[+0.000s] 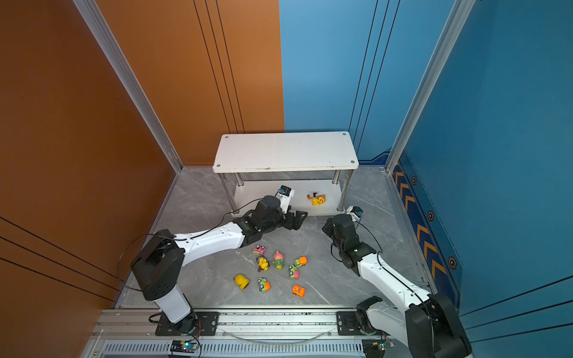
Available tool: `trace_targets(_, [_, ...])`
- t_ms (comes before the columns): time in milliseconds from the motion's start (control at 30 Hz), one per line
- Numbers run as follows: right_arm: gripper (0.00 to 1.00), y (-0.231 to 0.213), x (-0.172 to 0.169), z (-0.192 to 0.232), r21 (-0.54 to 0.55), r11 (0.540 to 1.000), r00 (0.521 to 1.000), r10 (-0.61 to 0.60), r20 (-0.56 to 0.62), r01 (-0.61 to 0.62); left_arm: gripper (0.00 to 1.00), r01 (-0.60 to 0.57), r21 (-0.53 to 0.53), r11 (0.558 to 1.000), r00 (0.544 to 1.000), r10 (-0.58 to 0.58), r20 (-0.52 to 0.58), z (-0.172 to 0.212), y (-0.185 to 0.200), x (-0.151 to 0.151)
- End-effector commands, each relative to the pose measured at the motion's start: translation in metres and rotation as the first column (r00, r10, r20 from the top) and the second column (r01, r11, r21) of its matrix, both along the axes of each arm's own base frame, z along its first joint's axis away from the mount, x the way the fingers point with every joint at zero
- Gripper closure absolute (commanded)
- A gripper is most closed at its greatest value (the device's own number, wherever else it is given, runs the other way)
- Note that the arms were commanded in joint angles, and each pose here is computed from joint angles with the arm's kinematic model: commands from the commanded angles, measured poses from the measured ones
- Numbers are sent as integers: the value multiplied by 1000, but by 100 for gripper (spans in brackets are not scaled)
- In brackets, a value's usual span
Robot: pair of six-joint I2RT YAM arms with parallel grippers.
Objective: Place and organize the plastic toys onto the shelf
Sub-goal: 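Release the figure and withdraw the right gripper while the left gripper reaches in, then reach the left gripper to the Pikachu figure on the shelf and close on it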
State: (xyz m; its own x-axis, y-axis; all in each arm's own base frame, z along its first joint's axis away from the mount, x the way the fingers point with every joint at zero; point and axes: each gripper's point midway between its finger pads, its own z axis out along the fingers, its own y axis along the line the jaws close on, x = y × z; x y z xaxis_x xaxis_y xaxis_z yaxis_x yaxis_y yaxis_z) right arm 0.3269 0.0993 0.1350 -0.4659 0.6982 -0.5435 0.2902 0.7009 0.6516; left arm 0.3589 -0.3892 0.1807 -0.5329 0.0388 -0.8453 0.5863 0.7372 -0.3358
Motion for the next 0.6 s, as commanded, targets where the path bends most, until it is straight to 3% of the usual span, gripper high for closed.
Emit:
trace_targets(0, [80, -4, -21, -20, -29, 997, 994, 65, -87, -68, 1, 49, -28, 998, 999, -49, -2, -1, -24, 3])
trace_targets(233, [78, -13, -23, -17, -5, 996, 992, 91, -93, -92, 3, 39, -71, 997, 999, -40, -18, -13, -54, 27])
trace_targets(567, [76, -30, -33, -18, 14, 996, 991, 92, -93, -91, 10, -39, -32, 999, 999, 40, 35, -20, -73, 65])
